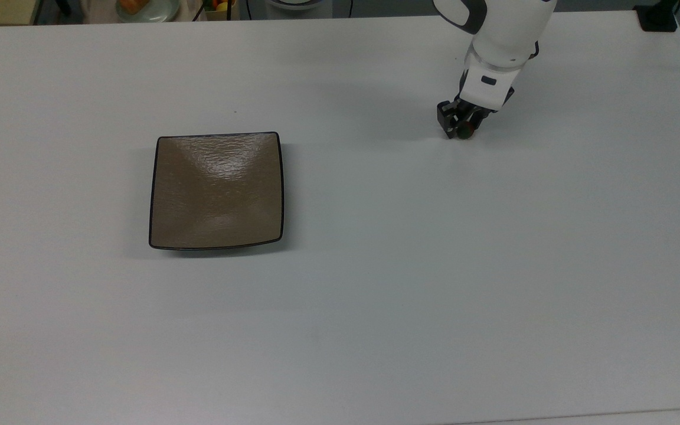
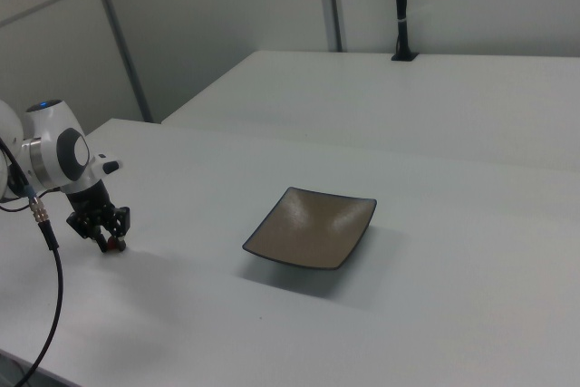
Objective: Strawberries on a ceramic plate
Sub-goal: 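Lift the strawberry and carry it toward the square plate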
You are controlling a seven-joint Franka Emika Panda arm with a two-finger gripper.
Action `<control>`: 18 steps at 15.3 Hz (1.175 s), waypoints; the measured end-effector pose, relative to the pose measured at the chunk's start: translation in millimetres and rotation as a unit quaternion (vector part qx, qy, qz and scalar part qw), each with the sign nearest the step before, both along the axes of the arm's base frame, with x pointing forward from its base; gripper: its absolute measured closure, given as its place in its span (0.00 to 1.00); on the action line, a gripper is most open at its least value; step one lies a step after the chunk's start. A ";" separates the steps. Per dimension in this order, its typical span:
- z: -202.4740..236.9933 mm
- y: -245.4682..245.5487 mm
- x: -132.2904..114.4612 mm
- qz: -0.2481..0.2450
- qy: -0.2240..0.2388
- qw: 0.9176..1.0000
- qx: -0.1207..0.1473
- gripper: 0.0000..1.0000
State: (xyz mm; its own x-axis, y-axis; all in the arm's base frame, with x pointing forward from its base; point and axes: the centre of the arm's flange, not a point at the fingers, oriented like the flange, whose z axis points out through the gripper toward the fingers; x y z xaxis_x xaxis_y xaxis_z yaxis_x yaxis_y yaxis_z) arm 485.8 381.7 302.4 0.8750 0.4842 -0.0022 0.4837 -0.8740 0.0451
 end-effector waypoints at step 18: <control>141.9 -63.5 32.8 -0.062 -0.007 0.998 -0.011 0.63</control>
